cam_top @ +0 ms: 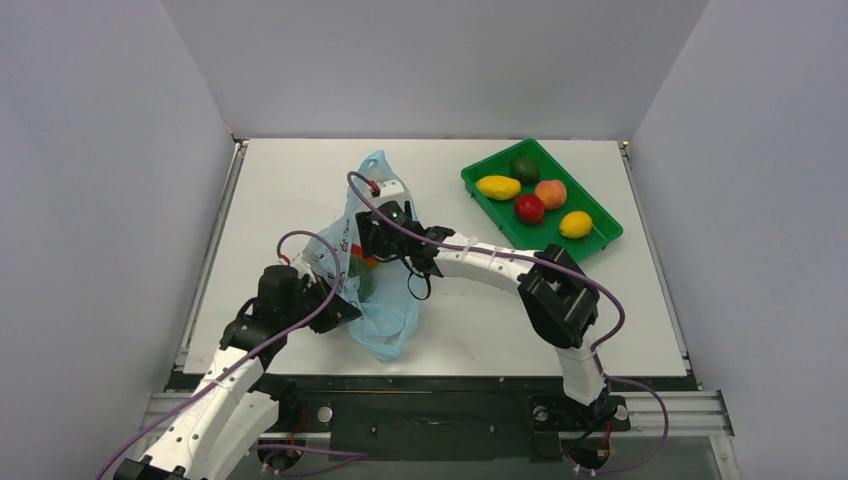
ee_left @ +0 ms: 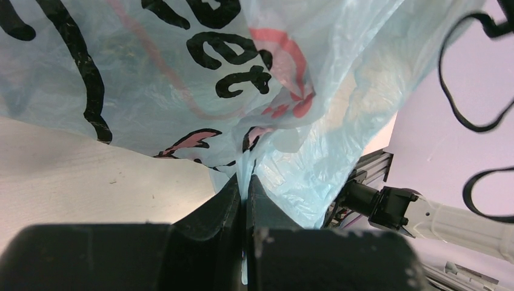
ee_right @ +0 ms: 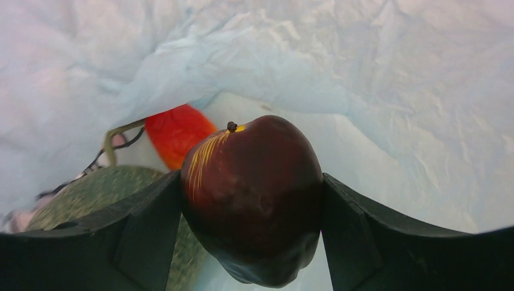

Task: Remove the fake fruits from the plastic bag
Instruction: Take out the fake fruit from the plastic bag, then place the fake fruit in the bin.

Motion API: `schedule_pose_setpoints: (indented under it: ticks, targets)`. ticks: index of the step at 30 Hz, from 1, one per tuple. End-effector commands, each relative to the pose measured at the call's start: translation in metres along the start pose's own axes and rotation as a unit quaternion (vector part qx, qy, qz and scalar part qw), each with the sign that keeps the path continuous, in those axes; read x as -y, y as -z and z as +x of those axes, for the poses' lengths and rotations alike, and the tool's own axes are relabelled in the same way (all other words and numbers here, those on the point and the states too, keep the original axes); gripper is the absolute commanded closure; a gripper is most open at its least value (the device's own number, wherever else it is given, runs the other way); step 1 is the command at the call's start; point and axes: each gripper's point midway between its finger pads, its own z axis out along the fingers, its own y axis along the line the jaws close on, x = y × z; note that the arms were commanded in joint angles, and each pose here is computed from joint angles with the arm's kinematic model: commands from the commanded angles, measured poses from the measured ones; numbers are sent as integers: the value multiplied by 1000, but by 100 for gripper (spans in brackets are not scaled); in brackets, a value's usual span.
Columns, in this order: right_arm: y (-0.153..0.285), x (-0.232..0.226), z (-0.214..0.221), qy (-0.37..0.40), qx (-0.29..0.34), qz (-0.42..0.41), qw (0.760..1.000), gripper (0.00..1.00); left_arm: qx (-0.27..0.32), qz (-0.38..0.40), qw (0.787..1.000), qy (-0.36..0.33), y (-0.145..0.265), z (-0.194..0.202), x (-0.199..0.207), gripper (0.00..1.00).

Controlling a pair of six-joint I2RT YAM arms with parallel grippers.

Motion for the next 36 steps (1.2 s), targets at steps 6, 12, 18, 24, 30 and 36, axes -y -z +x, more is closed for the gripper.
schedule_pose_setpoints:
  ticks: [6, 12, 18, 24, 30, 36]
  targets:
    - [75, -47, -20, -17, 39, -109, 993, 100, 13, 13, 1000, -20, 1, -7, 8, 100]
    - [125, -74, -19, -1, 19, -216, 976, 100, 11, 14, 1000, -23, 2, -6, 9, 100]
    - [178, -64, -39, 4, 52, -280, 958, 100, 13, 16, 1000, -22, 2, -6, 8, 100]
    - [204, 26, -54, -6, 137, -197, 971, 100, 13, 15, 999, -26, 2, -6, 8, 100]
    - [229, 157, -60, -82, 217, 0, 973, 100, 7, 15, 999, -30, -1, -6, 8, 100]
    - [248, 276, -42, -180, 227, 209, 934, 100, 4, 13, 999, -34, -2, -6, 7, 100]
